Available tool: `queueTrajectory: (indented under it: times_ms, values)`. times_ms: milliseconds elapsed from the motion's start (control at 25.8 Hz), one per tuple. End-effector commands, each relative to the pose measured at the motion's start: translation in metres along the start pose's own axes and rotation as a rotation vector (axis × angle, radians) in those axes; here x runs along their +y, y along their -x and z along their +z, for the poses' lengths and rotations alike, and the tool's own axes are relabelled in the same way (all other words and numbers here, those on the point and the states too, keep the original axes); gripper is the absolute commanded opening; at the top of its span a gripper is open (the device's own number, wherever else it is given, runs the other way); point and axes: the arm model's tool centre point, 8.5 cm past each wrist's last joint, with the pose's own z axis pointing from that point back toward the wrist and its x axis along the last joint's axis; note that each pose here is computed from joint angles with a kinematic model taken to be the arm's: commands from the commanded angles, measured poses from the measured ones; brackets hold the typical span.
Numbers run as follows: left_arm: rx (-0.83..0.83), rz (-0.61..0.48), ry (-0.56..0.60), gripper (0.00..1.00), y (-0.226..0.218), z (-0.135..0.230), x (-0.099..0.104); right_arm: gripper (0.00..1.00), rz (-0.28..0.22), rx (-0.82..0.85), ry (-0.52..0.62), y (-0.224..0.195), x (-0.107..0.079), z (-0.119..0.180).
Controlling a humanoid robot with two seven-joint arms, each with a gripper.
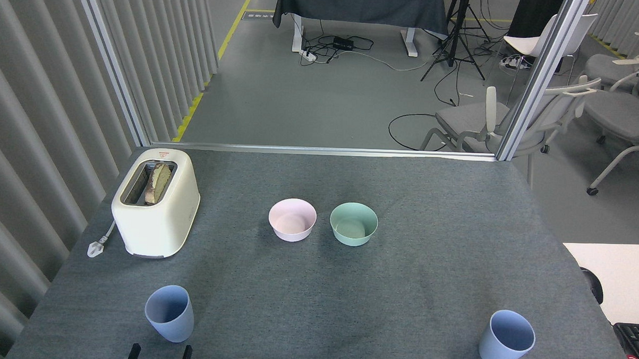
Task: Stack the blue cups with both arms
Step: 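Reach the left gripper to the blue cup in front of it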
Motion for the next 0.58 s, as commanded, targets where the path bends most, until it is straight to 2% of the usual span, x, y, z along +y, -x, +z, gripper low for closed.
queueTrajectory:
  times_ms: [0, 542]
  values:
    - [0.001, -0.002, 0.006, 1.00, 0.001, -0.013, 0.000, 1.00, 0.000, 0.000, -0.001, 0.000, 0.000, 0.000]
    - [0.013, -0.006, -0.008, 1.00, 0.005, -0.054, 0.003, 1.00, -0.001, 0.000, -0.007, 0.000, 0.002, 0.000]
